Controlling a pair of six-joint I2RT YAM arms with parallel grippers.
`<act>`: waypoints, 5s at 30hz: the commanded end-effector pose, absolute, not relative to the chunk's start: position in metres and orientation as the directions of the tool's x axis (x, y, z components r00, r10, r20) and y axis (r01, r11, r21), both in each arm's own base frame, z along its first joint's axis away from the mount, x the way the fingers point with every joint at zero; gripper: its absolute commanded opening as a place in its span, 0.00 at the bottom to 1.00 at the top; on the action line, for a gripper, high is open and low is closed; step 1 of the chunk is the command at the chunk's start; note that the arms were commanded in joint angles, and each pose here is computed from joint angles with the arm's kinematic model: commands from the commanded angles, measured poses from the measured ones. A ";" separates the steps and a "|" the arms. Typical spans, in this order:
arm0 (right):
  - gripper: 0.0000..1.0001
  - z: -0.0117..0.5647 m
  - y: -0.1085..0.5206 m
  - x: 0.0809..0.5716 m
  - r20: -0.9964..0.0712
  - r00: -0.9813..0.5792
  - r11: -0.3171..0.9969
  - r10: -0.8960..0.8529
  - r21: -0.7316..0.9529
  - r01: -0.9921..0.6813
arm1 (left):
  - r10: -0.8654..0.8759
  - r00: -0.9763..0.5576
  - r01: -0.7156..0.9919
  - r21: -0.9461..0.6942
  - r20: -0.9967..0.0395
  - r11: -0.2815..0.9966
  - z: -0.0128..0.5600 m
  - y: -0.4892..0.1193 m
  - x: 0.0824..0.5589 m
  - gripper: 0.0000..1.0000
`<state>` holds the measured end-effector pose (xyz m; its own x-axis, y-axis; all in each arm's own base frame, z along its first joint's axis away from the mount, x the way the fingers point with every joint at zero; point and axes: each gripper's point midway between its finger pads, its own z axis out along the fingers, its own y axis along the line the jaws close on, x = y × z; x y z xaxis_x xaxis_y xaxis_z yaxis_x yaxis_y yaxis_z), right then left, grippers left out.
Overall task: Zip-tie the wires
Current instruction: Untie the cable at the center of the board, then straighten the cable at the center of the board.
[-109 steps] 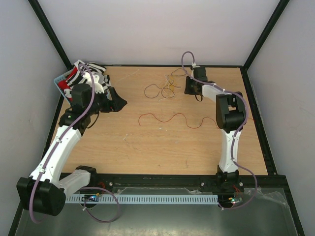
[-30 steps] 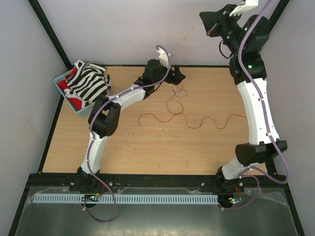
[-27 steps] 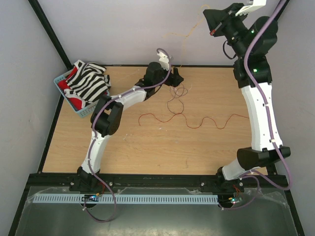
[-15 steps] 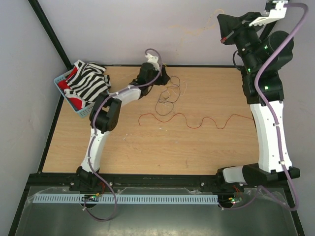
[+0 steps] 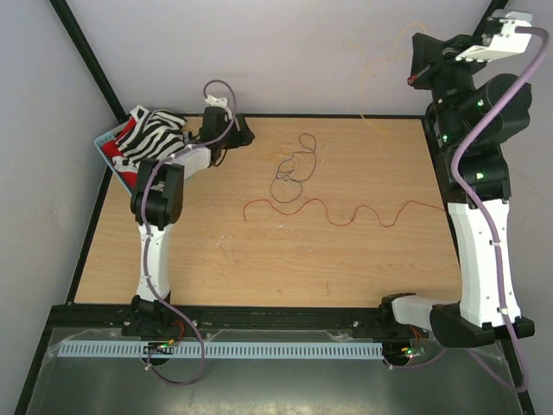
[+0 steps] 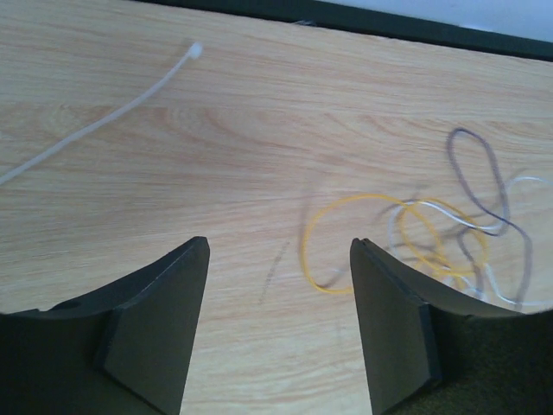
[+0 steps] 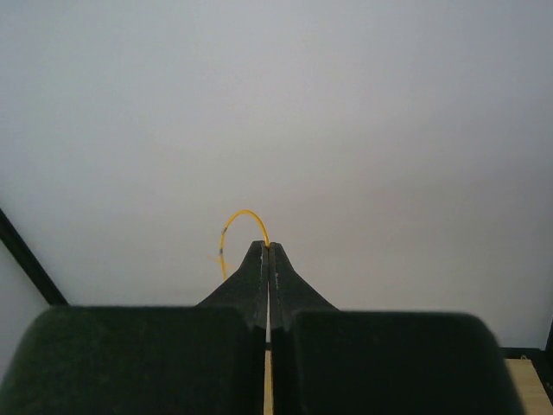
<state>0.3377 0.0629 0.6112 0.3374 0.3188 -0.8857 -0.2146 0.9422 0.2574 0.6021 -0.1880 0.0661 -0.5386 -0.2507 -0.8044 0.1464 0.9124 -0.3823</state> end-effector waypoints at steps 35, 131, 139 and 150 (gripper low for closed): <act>0.00 0.558 0.151 0.340 -0.936 0.059 0.752 0.348 0.241 -0.613 | -0.062 -0.613 0.704 -0.579 -0.788 0.411 0.267 -0.267 0.337 0.99; 0.00 0.182 -0.070 0.362 -0.558 -0.789 0.706 -0.258 -0.666 0.241 | 0.243 -0.730 0.486 -0.236 -0.639 0.841 0.044 -0.219 0.364 0.00; 0.00 0.138 -0.062 0.364 -0.468 -0.847 0.728 -0.253 -0.668 0.152 | 0.282 -0.797 0.453 -0.220 -0.534 0.864 0.010 -0.213 0.355 0.00; 0.42 0.149 -0.038 0.378 -0.547 -0.806 0.832 -0.228 -0.539 0.130 | 0.335 -0.817 0.455 -0.167 -0.470 0.875 -0.009 -0.208 0.348 0.00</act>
